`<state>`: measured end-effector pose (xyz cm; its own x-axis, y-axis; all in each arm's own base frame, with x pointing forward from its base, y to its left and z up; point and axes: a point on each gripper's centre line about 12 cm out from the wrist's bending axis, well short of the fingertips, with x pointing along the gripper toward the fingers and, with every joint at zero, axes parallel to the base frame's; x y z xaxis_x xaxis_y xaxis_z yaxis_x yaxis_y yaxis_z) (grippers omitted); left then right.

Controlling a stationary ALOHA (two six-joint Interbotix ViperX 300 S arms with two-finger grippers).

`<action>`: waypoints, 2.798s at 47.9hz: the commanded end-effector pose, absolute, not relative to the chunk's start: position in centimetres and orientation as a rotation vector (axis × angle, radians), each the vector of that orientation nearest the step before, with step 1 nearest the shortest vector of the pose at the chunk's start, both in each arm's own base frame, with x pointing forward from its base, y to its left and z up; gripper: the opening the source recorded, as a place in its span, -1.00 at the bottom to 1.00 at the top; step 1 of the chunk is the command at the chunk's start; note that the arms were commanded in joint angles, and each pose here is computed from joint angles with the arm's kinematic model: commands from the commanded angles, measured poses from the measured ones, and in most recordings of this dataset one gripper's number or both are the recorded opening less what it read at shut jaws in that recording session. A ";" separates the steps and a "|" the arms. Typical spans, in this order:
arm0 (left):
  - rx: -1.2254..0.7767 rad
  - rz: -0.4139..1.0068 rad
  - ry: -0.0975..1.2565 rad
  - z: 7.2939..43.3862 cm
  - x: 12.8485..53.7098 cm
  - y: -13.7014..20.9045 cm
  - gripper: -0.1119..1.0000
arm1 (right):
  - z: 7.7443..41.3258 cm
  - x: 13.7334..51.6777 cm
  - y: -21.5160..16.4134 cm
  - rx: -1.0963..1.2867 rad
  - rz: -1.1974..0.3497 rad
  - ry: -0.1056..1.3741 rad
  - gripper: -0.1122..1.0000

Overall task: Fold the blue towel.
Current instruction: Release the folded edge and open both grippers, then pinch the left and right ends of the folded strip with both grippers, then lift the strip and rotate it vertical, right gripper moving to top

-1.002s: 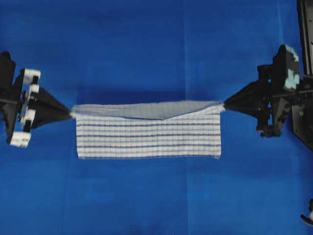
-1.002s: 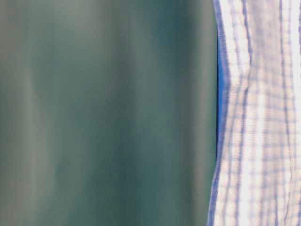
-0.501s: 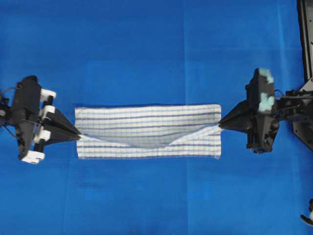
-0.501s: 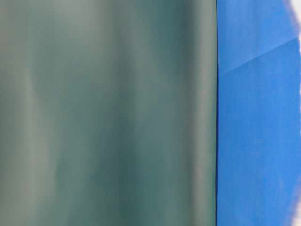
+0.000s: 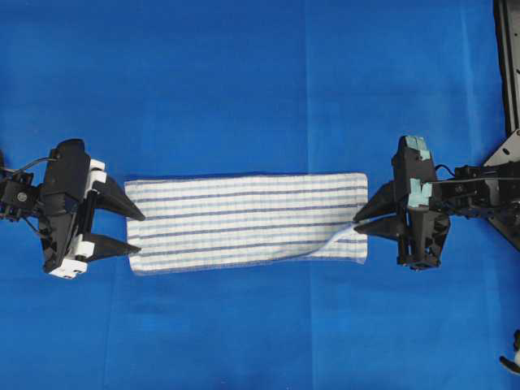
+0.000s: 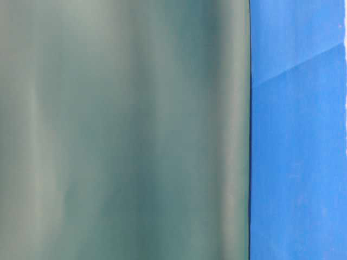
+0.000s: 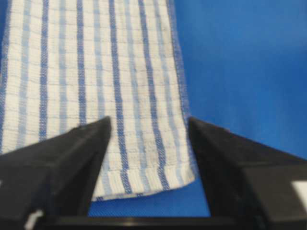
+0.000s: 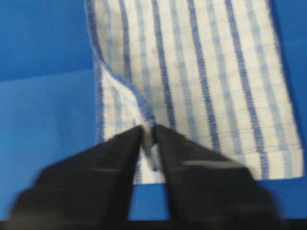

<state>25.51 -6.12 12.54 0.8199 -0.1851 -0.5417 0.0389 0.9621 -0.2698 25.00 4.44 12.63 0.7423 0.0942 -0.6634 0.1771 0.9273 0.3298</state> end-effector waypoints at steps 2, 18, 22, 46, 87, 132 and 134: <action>-0.256 -0.119 0.576 13.5 25.6 -6.0 0.36 | 13.5 25.6 4.6 0.391 -0.036 0.704 0.13; -0.264 -0.032 0.563 16.0 25.1 -3.2 0.30 | 15.8 25.4 2.6 0.379 -0.065 0.604 0.71; -0.265 -0.005 0.553 16.4 25.1 -2.4 0.30 | 16.0 25.3 1.3 0.384 -0.109 0.585 0.71; -0.207 0.081 0.656 12.6 26.7 0.1 0.30 | 12.0 26.3 -2.6 0.353 -0.267 0.681 0.70; -0.213 0.093 0.802 8.2 27.1 -0.3 -0.60 | 8.7 27.0 -1.9 0.321 -0.261 0.780 -0.14; -0.249 0.124 0.733 14.4 26.7 0.9 -0.76 | 13.6 27.1 -1.3 0.346 -0.203 0.678 -0.76; -0.253 0.114 0.724 14.6 26.9 0.6 -0.76 | 14.1 27.1 -1.2 0.350 -0.195 0.672 -0.76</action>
